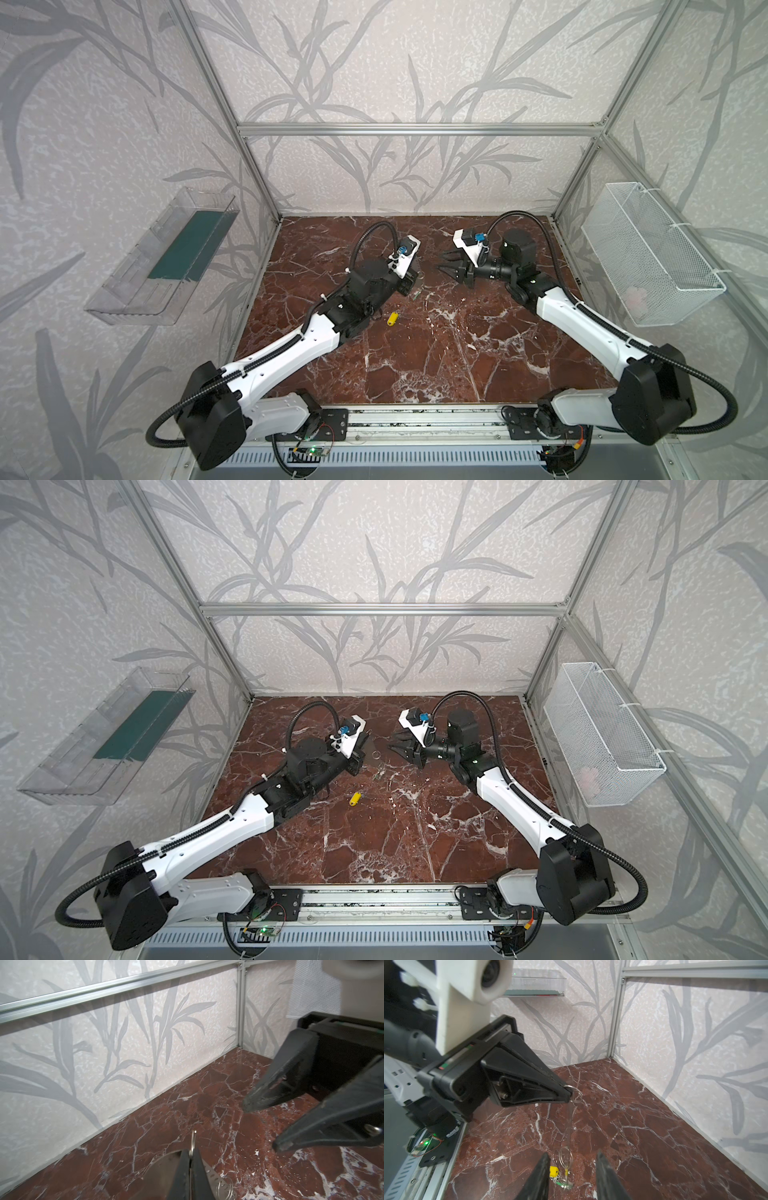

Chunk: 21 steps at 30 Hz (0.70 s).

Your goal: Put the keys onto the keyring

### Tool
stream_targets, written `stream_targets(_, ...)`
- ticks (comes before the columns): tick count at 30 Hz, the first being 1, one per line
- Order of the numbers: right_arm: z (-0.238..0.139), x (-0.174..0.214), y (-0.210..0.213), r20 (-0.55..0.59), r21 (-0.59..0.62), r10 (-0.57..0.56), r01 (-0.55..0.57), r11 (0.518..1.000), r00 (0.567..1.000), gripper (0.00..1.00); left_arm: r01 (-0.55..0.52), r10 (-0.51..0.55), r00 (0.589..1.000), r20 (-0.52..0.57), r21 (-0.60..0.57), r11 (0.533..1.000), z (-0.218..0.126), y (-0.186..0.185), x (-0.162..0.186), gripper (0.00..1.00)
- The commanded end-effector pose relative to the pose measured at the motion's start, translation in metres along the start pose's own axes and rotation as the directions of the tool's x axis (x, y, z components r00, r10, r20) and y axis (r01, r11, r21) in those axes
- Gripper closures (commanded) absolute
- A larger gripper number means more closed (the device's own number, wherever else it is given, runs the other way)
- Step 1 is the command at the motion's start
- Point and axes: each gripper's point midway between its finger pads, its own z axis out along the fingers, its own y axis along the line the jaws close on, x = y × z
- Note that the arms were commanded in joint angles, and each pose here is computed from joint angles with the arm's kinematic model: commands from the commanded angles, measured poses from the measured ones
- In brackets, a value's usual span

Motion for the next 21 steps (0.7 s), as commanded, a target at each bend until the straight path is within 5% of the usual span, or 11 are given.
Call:
stream_targets(1, -0.001, -0.001, -0.016, -0.002, 0.107, 0.064, -0.064, 0.992, 0.998, 0.63, 0.035, -0.049, 0.994, -0.103, -0.135, 0.99, -0.001, 0.023, 0.005, 1.0)
stream_targets(8, 0.015, 0.028, -0.024, -0.056, 0.192, 0.166, -0.153, 0.969, 0.984, 0.66, 0.065, -0.114, 0.96, -0.257, -0.192, 0.979, -0.002, 0.033, 0.014, 1.0)
stream_targets(21, 0.05, 0.072, -0.001, -0.113, 0.149, 0.302, -0.284, 0.947, 0.947, 0.72, 0.265, -0.303, 0.894, -0.329, -0.156, 0.951, -0.015, 0.052, 0.032, 1.0)
